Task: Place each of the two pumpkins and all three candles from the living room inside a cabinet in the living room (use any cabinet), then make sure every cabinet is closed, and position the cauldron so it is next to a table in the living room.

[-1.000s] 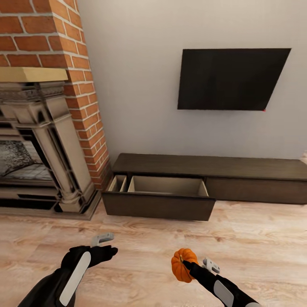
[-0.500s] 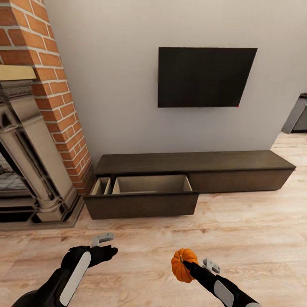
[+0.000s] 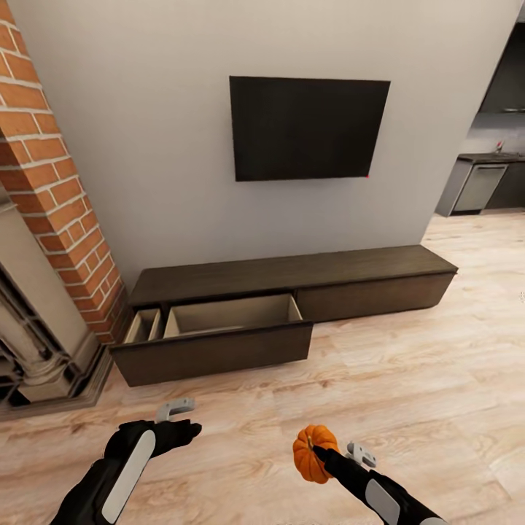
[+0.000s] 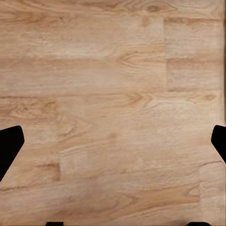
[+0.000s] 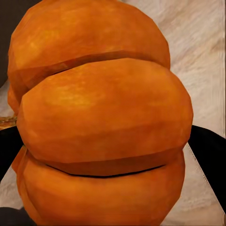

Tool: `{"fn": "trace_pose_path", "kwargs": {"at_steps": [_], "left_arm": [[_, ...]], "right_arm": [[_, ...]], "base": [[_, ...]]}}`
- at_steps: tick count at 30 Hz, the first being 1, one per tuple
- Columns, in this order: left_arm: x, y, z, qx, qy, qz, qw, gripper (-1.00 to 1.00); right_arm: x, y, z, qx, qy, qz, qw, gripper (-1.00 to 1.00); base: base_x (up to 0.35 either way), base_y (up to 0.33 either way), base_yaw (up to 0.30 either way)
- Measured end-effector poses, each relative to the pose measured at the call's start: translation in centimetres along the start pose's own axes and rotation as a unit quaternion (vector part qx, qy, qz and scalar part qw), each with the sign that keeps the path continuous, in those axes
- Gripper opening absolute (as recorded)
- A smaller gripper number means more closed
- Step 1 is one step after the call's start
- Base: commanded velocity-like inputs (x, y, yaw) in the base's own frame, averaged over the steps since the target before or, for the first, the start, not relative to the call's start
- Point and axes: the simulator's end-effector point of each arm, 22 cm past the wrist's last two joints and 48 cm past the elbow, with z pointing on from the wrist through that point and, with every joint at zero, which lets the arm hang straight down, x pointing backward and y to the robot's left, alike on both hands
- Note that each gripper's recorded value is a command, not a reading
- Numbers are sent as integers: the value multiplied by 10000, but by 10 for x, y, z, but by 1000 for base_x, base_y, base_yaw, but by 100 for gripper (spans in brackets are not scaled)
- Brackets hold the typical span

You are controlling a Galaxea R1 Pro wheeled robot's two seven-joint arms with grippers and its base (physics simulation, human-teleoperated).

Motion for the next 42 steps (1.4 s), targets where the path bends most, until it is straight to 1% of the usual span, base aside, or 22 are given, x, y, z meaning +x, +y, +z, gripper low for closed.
{"fn": "trace_pose_path", "kwargs": {"at_steps": [42], "left_arm": [[9,3,9,-26,131,-15,9999,100]], "right_arm": [[9,-8,5,69,73,25,9999,-100]], "base": [[0,0,-265]]}}
